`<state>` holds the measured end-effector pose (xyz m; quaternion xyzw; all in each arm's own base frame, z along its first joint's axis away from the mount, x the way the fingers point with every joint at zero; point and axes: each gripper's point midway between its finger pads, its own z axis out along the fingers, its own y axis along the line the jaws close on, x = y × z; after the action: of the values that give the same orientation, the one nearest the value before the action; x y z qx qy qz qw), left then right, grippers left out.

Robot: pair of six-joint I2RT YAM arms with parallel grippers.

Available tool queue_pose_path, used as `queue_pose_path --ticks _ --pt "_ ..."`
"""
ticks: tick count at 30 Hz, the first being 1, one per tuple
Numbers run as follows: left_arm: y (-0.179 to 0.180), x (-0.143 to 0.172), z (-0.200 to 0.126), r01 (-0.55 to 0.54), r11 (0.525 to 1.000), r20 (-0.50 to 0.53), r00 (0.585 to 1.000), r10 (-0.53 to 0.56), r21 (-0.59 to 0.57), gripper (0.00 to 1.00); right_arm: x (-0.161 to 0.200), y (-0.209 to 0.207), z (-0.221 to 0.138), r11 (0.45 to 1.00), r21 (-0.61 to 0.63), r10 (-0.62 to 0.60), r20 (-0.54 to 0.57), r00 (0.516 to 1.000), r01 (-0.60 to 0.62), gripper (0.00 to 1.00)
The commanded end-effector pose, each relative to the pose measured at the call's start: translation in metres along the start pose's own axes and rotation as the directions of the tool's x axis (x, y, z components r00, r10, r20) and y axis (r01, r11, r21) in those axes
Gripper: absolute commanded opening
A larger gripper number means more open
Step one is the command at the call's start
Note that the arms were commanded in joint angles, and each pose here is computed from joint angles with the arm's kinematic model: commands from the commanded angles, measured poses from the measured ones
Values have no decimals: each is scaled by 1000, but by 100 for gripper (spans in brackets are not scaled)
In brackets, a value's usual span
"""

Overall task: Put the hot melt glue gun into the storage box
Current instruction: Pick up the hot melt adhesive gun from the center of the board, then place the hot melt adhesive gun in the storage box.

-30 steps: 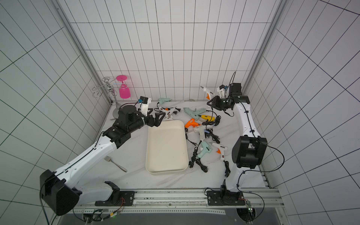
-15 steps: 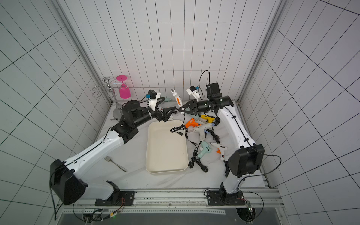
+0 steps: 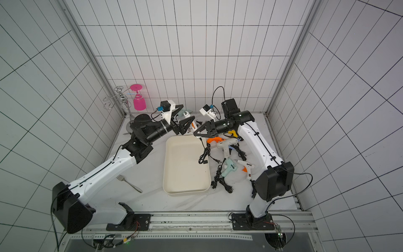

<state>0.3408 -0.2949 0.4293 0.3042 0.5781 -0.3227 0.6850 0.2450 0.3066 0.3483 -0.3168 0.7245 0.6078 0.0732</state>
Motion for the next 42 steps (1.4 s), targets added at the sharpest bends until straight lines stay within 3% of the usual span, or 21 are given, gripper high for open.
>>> queue_pose_path --ticks 1,7,10,11,12,16,21,23,26,29,34,36,39,42 --pt "-7 -5 -2 -26 999 26 999 25 28 74 7 13 5 999 -47 -28 -29 999 27 15" --pt "-16 4 -1 -4 996 -3 1000 4 85 44 2 13 6 999 -47 -27 -31 999 26 17" --pt "-24 10 -1 29 991 -36 999 -25 132 28 -2 9 7 999 -25 -25 -28 999 25 22" --pt "-25 11 -1 38 990 -45 998 -32 135 23 -3 6 7 1000 -15 -23 -26 999 23 27" --pt "-26 11 -2 44 990 -50 998 -37 137 19 -5 4 7 1000 -5 -25 -25 999 25 38" --pt "-25 7 -11 16 992 -87 996 -5 121 9 -18 -1 -3 999 22 -35 17 999 34 63" --pt "-13 15 -30 -54 998 -165 985 58 27 5 -62 -13 -48 997 66 -64 262 963 48 99" --pt "-6 21 -37 -88 996 -206 975 84 -9 5 -73 -18 -75 989 137 -104 383 918 55 99" --pt "7 34 -44 -136 990 -280 953 118 -46 5 -74 -50 -125 954 295 -118 542 832 -58 99" --pt "18 57 -45 -194 979 -404 902 154 -59 5 -58 -91 -162 900 368 -68 646 760 -233 99" --pt "29 110 -44 -259 964 -582 793 180 -54 5 -11 -160 -176 748 487 13 670 743 -452 99" --pt "32 138 -46 -276 960 -649 738 185 -40 4 12 -189 -184 686 488 63 699 712 -540 99" --pt "31 182 -52 -298 954 -754 627 193 -4 5 38 -214 -194 629 464 119 735 667 -623 99" --pt "26 223 -53 -363 931 -834 498 237 48 5 49 -224 -196 608 460 135 743 655 -647 99"
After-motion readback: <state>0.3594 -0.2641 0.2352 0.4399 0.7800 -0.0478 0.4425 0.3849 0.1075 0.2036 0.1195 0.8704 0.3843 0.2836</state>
